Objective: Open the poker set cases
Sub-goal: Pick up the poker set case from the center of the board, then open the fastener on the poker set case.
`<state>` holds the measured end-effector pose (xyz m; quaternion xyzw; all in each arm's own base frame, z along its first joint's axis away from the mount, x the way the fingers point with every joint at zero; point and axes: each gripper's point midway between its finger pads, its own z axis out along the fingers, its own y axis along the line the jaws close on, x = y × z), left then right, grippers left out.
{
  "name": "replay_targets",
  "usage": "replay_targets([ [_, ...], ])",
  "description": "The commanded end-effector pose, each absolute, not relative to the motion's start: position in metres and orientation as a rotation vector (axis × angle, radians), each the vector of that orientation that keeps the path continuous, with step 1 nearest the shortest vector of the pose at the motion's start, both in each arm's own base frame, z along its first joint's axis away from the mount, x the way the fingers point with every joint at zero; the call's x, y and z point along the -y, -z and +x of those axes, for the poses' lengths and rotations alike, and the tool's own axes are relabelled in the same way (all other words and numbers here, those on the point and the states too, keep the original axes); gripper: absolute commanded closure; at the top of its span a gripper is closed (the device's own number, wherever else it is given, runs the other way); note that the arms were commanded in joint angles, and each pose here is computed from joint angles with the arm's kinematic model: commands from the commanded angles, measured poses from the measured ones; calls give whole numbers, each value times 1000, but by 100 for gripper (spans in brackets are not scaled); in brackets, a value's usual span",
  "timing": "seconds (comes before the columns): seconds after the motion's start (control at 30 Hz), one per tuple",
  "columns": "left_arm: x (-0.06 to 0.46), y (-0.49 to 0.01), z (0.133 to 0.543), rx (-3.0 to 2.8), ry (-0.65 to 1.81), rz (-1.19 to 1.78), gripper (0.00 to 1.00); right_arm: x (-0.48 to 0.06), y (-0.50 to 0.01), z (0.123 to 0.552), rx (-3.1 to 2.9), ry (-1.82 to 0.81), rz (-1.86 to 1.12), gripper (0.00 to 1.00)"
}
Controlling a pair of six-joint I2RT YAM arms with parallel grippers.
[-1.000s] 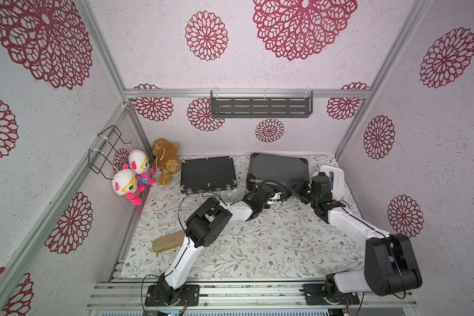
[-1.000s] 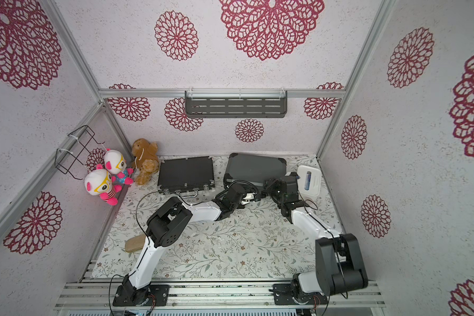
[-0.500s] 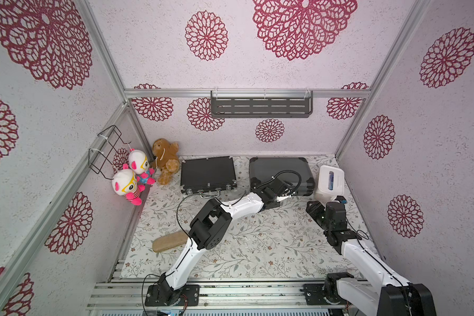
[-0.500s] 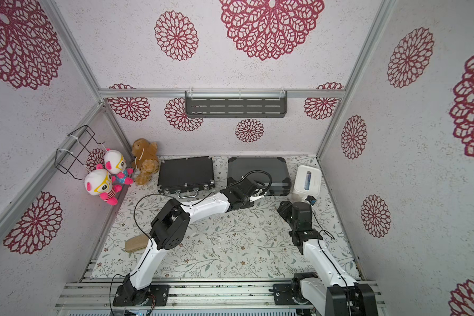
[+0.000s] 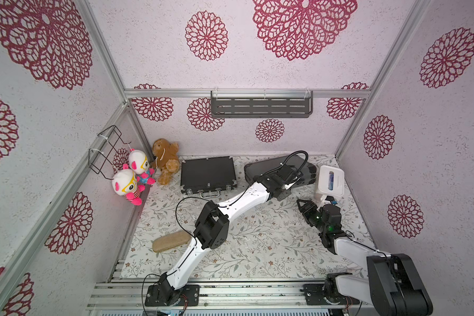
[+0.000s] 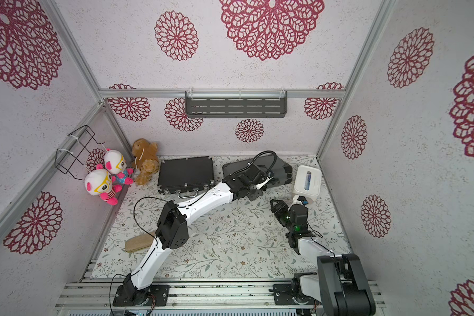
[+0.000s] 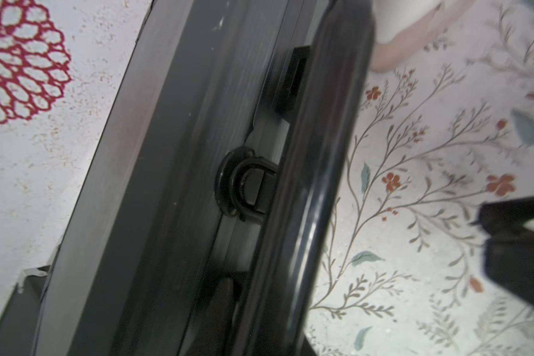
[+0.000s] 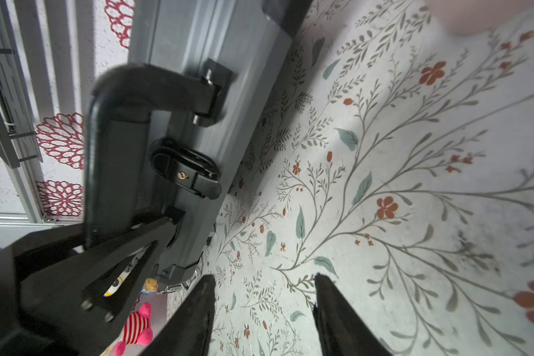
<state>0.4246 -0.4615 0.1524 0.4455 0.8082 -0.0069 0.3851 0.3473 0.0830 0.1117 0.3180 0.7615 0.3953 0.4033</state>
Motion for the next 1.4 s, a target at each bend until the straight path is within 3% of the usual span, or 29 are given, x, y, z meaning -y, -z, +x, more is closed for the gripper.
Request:
replay_targets([
  [0.0, 473, -332, 434, -1821, 375, 636, 100, -92, -154, 362, -1753, -1149, 731, 47],
  [0.2, 475, -342, 431, -1820, 460, 599, 100, -95, -172, 375, -1688, -1161, 696, 45],
  [0.57, 475, -348, 433, -1799, 481, 578, 100, -104, -157, 401, -1649, -1265, 717, 39],
  [1.17, 483, -349, 428, -1793, 563, 564, 100, -112, -178, 426, -1490, -1437, 709, 54],
  [1.37, 482, -340, 426, -1814, 552, 584, 100, -111, -180, 427, -1460, -1456, 705, 54],
])
